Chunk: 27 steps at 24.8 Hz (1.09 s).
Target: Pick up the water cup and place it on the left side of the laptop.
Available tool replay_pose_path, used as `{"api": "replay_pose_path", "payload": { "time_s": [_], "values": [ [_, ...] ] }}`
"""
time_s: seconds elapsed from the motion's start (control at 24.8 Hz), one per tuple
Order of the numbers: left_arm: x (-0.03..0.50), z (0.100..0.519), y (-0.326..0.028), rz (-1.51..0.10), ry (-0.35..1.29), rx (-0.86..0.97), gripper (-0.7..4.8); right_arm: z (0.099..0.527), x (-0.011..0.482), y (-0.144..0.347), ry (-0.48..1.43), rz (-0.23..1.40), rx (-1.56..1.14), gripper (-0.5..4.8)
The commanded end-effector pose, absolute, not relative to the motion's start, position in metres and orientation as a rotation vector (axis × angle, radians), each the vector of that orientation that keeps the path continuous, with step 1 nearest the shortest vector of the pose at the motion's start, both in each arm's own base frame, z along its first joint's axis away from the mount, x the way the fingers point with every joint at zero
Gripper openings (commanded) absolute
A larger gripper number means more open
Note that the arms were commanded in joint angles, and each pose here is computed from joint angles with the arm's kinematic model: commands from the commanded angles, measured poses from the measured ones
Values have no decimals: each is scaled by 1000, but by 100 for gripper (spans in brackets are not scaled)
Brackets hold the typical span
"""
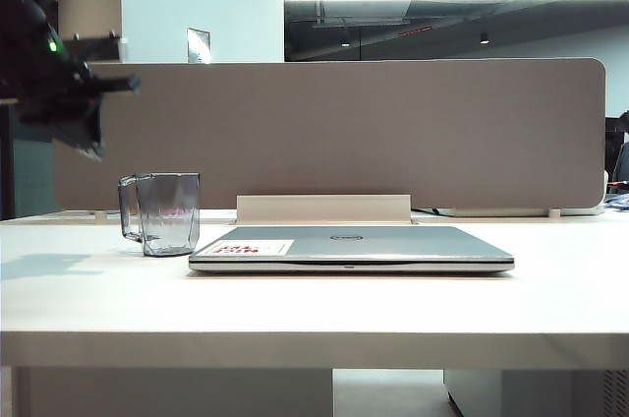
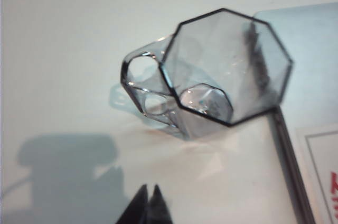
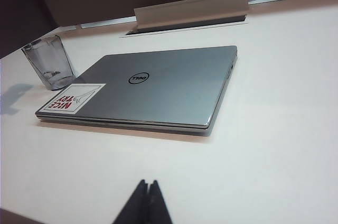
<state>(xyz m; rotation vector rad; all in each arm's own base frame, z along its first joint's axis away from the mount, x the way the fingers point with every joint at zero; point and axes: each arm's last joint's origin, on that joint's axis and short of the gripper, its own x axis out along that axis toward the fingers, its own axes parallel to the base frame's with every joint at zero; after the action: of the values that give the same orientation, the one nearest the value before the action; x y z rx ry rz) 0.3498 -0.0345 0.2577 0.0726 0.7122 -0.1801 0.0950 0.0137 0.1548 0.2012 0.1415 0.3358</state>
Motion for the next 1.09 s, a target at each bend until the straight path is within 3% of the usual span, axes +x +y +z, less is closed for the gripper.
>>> {"api": "replay_pose_path", "payload": {
  "time_s": [0.04, 0.24, 0.4, 1.09],
  "values": [
    [335, 270, -34, -206, 740, 70, -5, 155, 95, 14, 135, 340, 201, -1],
    [309, 296, -33, -248, 720, 58, -5, 155, 95, 14, 134, 341, 201, -1],
    [268, 308, -29, -265, 596, 52, -5, 155, 95, 14, 135, 341, 201, -1],
    [122, 258, -16, -234, 278, -134, -5, 154, 95, 14, 138, 336, 200, -1]
  ]
}}
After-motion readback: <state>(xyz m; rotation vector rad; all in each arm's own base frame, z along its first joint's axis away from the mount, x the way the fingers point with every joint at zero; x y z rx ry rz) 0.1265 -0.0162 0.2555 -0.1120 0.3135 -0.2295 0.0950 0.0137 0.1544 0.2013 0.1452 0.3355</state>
